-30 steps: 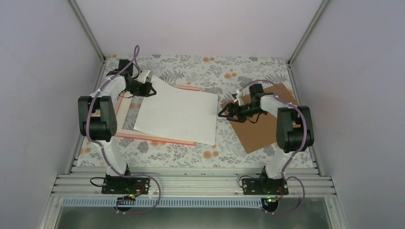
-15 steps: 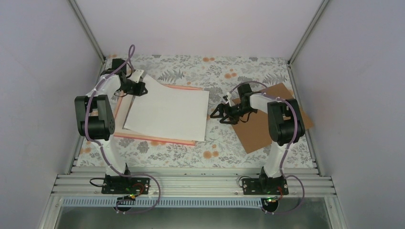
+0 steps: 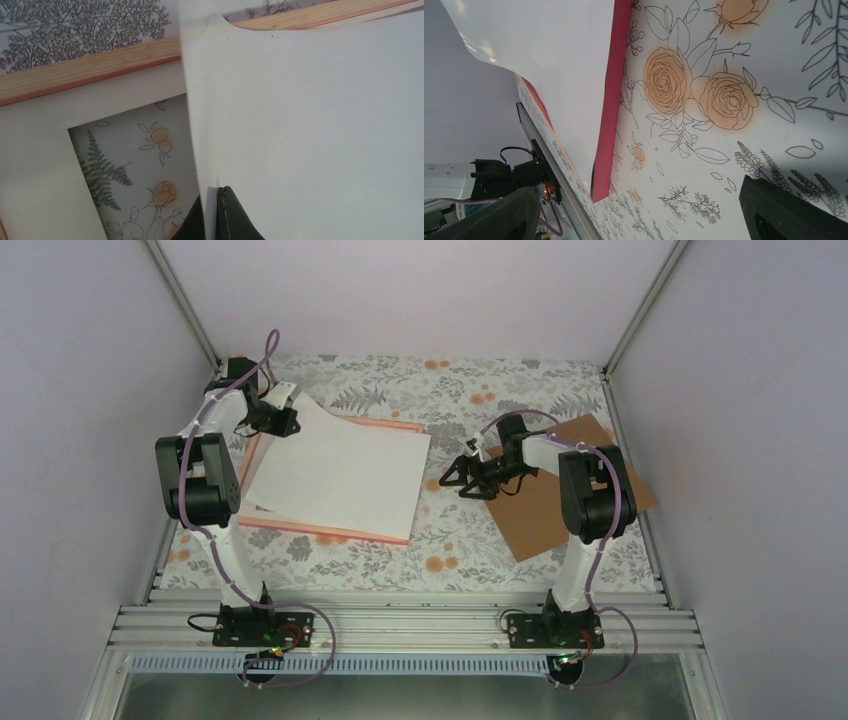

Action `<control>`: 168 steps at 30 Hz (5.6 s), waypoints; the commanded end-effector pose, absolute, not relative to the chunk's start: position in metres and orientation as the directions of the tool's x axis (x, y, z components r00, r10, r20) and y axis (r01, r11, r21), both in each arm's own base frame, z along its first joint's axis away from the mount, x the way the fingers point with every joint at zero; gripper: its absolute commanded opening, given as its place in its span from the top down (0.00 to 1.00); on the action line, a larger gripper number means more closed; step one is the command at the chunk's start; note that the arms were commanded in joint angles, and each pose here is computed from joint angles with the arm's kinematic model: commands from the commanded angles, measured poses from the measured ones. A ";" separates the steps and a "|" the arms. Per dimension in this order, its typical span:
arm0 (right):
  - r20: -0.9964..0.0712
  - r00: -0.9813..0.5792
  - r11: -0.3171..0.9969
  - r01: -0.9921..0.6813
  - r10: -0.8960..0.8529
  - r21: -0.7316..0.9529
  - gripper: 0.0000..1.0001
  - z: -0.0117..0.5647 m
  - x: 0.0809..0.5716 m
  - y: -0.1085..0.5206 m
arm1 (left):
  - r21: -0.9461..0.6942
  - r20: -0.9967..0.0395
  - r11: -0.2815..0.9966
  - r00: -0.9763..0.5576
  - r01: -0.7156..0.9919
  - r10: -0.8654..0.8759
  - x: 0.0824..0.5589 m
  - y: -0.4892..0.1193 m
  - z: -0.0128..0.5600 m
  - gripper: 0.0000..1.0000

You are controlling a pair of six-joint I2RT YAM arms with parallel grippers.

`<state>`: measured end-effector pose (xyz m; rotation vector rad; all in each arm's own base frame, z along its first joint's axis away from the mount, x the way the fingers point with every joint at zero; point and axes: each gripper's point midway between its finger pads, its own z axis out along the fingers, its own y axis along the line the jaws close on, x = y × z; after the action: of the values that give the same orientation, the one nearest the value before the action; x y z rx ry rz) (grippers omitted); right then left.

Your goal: Put the photo into the frame

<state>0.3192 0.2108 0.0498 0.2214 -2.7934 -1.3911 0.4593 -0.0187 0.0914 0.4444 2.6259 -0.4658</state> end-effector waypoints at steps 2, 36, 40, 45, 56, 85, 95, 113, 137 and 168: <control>-0.027 -0.993 0.689 -0.098 -0.113 0.719 0.00 0.021 0.317 0.192 | -0.269 -0.538 0.863 -0.810 0.427 0.233 0.463 -0.028 0.124 0.98; -0.059 -0.992 0.707 -0.119 -0.109 0.697 0.00 0.026 0.323 0.186 | -0.257 -0.550 0.909 -0.823 0.327 0.140 0.463 0.002 0.109 0.98; -0.059 -0.992 0.711 -0.119 -0.108 0.693 0.00 0.025 0.323 0.185 | -0.234 -0.547 0.914 -0.822 0.333 0.159 0.463 0.006 0.106 0.98; -0.058 -0.993 0.714 -0.116 -0.105 0.691 0.00 0.025 0.324 0.184 | -0.217 -0.536 0.914 -0.825 0.342 0.181 0.462 0.011 0.102 0.98; -0.058 -0.993 0.716 -0.115 -0.103 0.688 0.00 0.024 0.324 0.183 | -0.188 -0.532 0.901 -0.812 0.391 0.241 0.465 0.013 0.102 0.98; -0.057 -0.993 0.716 -0.111 -0.099 0.689 0.00 0.022 0.325 0.182 | -0.236 -0.494 0.862 -0.819 0.448 0.290 0.456 0.001 0.096 0.98; -0.064 -0.993 0.716 -0.115 -0.098 0.689 0.00 0.024 0.326 0.181 | -0.266 -0.464 0.855 -0.837 0.445 0.291 0.447 -0.001 0.101 0.98; -0.080 -0.992 0.716 -0.126 -0.099 0.687 0.00 0.028 0.326 0.181 | -0.104 -0.488 0.926 -0.830 0.364 0.272 0.459 0.027 0.104 0.41; -0.088 -0.991 0.714 -0.134 -0.101 0.687 0.00 0.030 0.323 0.180 | -0.316 -0.349 0.917 -0.929 0.243 0.126 0.403 0.066 0.046 0.04; -0.278 -0.954 0.683 -0.276 -0.110 0.676 0.00 0.088 0.354 0.181 | -0.248 -0.554 0.914 -0.820 0.323 0.139 0.397 0.026 0.113 0.01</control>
<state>0.3322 0.1886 0.0530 0.2529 -2.9565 -1.2721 0.3641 0.0183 0.0550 0.1940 2.7132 -0.6691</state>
